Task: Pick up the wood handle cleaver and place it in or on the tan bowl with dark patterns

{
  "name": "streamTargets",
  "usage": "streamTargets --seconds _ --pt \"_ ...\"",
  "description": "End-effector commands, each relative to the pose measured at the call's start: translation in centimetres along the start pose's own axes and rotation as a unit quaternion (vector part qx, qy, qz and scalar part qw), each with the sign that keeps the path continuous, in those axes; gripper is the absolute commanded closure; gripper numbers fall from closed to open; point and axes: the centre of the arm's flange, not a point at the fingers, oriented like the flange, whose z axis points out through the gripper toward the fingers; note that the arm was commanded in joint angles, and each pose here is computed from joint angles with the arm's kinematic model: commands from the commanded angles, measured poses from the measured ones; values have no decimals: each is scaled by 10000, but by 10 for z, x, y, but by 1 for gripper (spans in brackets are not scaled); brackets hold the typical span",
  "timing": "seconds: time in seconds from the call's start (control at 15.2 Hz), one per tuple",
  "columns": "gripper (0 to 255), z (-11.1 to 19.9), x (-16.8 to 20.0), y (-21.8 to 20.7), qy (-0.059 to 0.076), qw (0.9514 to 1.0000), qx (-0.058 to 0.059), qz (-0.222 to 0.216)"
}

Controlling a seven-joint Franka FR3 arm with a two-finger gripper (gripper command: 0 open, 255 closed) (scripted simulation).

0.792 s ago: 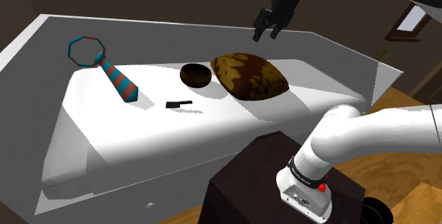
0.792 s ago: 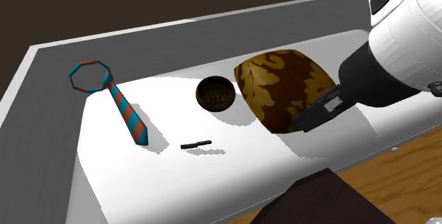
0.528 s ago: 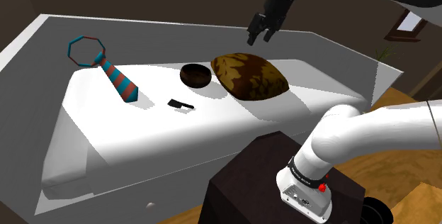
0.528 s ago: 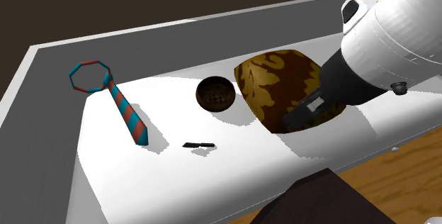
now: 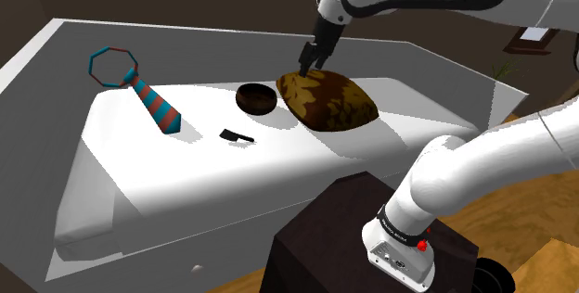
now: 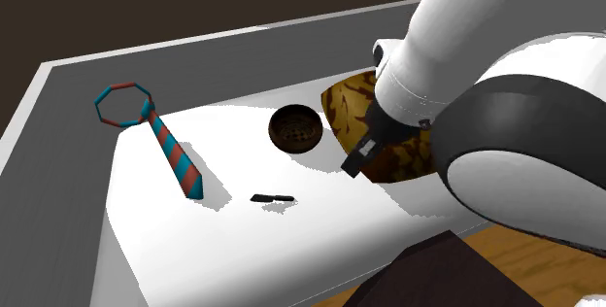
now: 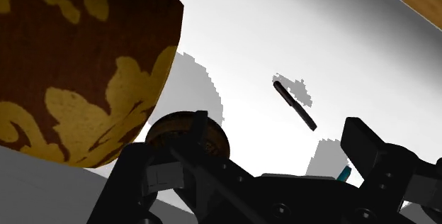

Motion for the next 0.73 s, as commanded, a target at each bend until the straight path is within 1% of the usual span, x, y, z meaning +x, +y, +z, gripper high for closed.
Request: streamTargets --seconds 0.0,0.13,0.33,0.46,0.66 --pt "0 22 17 0 -45 9996 57 -269" --pt "0 44 32 -2 -97 9985 116 -528" --pt "0 78 54 -7 -174 9954 203 -915" --pt "0 101 68 -12 -226 9925 261 -1172" --pt "0 136 89 -20 -303 9867 347 -1556"
